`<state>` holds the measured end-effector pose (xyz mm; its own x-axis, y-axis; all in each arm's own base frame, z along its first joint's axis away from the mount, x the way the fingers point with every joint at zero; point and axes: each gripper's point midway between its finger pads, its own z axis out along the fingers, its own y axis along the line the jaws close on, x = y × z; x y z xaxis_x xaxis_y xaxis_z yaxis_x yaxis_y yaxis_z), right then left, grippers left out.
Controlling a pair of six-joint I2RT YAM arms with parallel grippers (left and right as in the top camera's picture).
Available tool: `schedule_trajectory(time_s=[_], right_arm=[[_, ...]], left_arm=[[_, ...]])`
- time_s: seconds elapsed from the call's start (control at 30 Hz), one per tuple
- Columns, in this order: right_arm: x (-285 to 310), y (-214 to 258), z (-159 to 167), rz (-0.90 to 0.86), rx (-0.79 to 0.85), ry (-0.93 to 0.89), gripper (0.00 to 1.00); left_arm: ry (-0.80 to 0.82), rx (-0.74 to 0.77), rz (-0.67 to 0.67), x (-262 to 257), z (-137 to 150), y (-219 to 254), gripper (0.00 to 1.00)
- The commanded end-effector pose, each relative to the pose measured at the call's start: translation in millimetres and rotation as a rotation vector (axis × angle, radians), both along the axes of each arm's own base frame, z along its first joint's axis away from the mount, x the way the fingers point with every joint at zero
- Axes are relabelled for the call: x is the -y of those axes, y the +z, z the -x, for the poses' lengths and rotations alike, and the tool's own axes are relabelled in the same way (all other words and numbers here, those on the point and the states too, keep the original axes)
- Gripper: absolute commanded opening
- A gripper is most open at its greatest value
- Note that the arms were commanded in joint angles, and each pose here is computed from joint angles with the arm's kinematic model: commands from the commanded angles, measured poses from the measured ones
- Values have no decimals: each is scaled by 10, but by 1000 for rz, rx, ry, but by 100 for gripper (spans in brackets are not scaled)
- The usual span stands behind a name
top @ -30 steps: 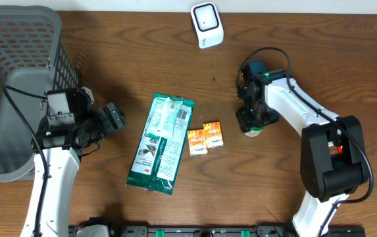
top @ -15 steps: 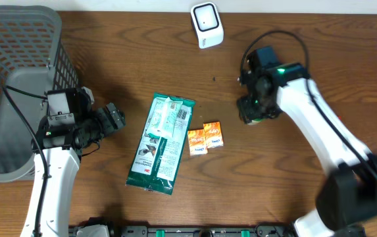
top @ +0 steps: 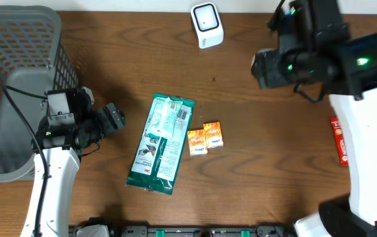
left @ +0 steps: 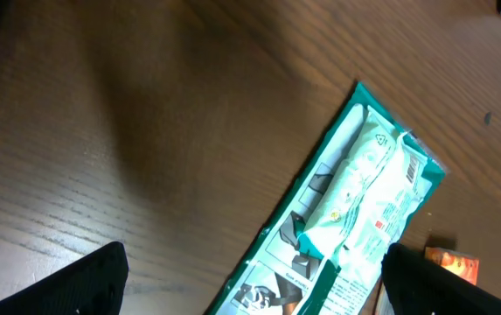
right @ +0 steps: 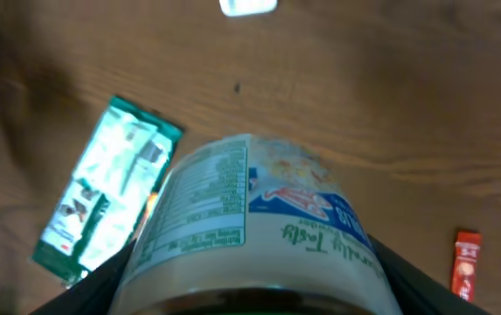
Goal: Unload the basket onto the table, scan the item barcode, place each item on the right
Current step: 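Raise the jar with the right gripper up to the scanner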
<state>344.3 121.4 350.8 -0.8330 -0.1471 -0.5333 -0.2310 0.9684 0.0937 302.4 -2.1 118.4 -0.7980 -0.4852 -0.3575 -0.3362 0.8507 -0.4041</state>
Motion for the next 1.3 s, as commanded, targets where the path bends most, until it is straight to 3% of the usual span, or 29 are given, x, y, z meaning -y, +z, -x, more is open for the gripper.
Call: schedule_trajectory(time_s=[0.0,0.17,0.53,0.93,1.27], right_arm=[[-73,147,-151,-24,34,-6,1],[-257,-21,-400,-20,21,16,1],[-737,-812,-1404,-106,8,-9,1],[-1155,-1321,-2411,-292,165,-3,1],[-1291,-2004,-3197,-401,327,-52,1]], left_arm=[[27,-5,-5,-52,-10,1,93],[27,-5,-5,-52,-10,1,93],[27,-5,-5,-52,-10,1,93],[27,-5,-5,-52,-10,1,93],[27,-5,-5,-52,-10,1,93]])
